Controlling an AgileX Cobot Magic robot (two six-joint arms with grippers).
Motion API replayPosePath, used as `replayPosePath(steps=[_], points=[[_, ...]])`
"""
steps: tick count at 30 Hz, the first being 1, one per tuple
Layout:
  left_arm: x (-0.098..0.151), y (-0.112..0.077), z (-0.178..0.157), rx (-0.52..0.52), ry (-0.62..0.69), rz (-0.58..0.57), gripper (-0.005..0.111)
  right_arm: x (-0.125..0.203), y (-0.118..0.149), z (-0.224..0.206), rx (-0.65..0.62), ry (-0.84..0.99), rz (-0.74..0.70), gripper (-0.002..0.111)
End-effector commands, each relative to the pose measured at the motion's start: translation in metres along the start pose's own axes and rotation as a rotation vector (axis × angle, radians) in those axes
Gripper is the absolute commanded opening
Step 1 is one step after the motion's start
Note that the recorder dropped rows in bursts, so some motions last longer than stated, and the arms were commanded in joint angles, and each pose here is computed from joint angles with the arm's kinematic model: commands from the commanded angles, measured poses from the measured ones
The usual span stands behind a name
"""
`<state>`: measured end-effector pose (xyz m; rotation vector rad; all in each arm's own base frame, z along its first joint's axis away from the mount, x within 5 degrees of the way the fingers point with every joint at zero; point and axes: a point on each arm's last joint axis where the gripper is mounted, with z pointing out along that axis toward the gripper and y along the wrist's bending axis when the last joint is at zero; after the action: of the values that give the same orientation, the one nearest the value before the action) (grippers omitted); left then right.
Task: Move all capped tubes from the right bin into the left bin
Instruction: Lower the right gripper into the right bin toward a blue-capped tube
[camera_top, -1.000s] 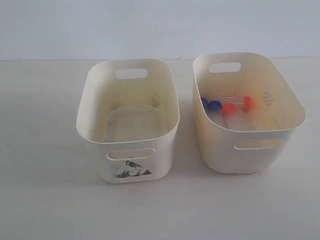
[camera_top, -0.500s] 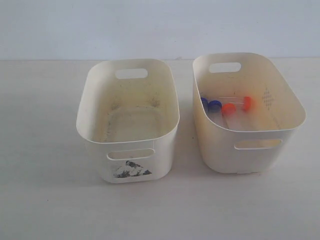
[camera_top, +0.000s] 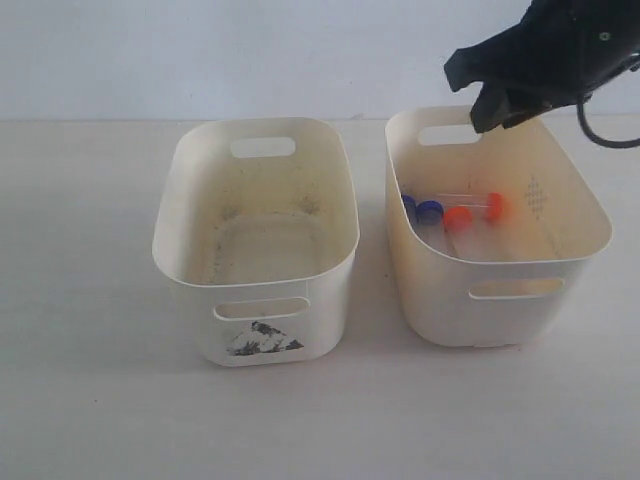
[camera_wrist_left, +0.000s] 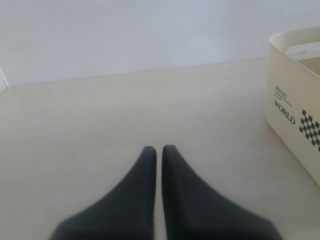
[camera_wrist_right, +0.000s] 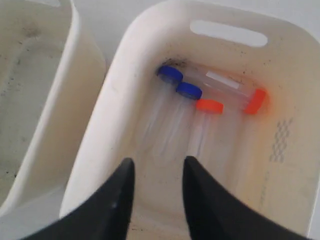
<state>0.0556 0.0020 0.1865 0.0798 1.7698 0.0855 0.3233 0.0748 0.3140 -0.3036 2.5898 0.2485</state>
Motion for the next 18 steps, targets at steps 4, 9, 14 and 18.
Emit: replayPosePath(steps=[4, 9, 14, 18], points=[[-0.003, 0.0, -0.001, 0.001, -0.021, -0.018, 0.004, -0.018, -0.008, 0.052, 0.019, 0.13, 0.04, 0.048], [-0.003, 0.0, -0.001, 0.001, -0.021, -0.018, 0.004, -0.011, -0.022, 0.09, 0.107, 0.22, 0.055, 0.049], [-0.003, 0.0, -0.001, 0.001, -0.021, -0.018, 0.004, -0.002, -0.028, 0.115, 0.147, 0.294, 0.084, 0.049], [-0.003, 0.0, -0.001, 0.001, -0.021, -0.018, 0.004, 0.004, -0.031, 0.131, 0.154, 0.334, 0.123, 0.049]])
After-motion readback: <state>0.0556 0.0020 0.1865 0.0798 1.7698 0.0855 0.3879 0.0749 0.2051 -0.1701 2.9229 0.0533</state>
